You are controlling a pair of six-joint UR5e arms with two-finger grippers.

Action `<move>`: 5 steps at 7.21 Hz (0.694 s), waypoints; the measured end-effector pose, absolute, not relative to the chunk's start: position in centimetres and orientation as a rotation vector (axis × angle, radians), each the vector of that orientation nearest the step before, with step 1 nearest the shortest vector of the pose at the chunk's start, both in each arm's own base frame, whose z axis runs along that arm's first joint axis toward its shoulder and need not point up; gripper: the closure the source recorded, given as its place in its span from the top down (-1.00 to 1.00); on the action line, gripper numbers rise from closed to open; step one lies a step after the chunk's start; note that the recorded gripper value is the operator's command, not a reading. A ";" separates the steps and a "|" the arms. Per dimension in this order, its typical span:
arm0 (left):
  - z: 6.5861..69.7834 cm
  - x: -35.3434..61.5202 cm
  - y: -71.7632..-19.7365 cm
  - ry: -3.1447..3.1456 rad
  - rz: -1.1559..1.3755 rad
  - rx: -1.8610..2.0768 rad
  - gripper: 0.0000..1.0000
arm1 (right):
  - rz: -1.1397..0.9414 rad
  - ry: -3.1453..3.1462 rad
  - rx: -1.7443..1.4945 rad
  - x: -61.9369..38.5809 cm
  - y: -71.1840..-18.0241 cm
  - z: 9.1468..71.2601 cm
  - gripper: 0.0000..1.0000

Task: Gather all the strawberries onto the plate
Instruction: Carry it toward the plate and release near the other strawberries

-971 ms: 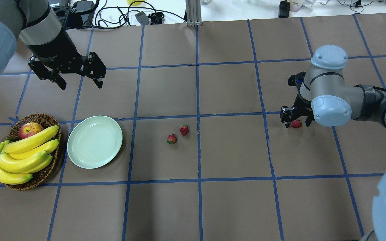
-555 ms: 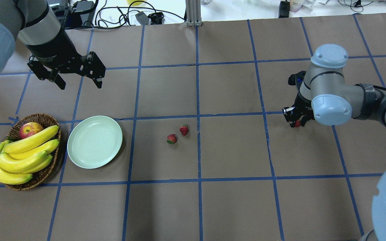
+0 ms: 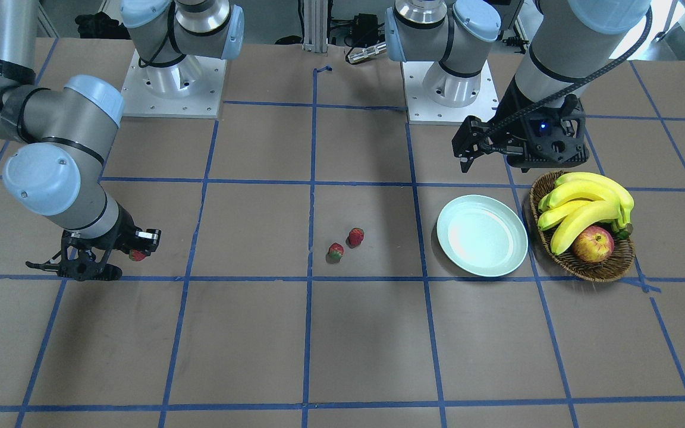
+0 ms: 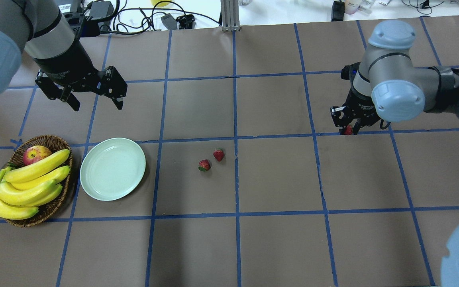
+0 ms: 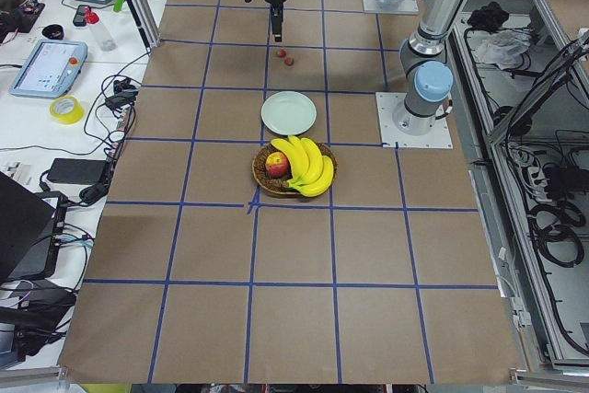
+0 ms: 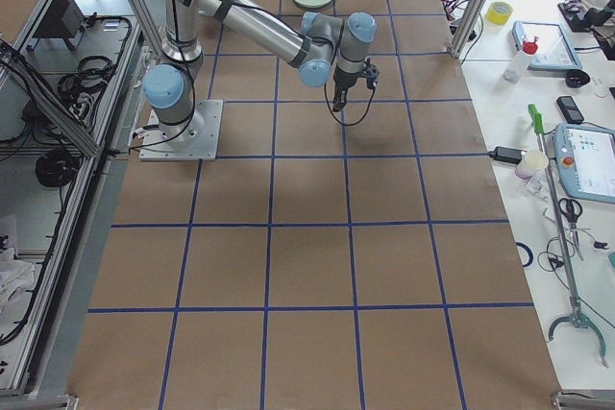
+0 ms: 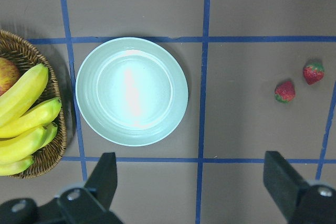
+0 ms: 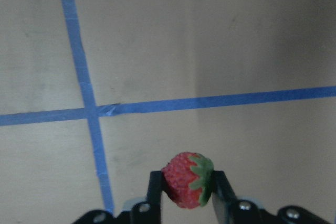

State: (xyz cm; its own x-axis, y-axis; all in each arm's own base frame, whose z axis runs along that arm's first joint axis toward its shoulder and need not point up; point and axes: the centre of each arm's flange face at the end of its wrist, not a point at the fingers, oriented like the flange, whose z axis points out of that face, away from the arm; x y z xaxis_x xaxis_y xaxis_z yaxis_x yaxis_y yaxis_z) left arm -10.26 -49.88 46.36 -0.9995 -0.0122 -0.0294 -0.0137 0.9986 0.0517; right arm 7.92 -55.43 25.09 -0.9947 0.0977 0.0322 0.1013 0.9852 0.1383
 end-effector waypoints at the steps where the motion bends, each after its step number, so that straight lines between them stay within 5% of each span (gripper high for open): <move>1: 46.3 -10.3 -49.7 3.112 0.081 -0.015 1.00 | -0.206 -3.126 -0.248 12.9 -55.4 26.0 -0.57; 5: 46.2 -10.0 -49.7 3.110 0.084 -0.012 1.00 | -0.218 -3.274 -0.463 31.6 -54.4 25.2 -0.57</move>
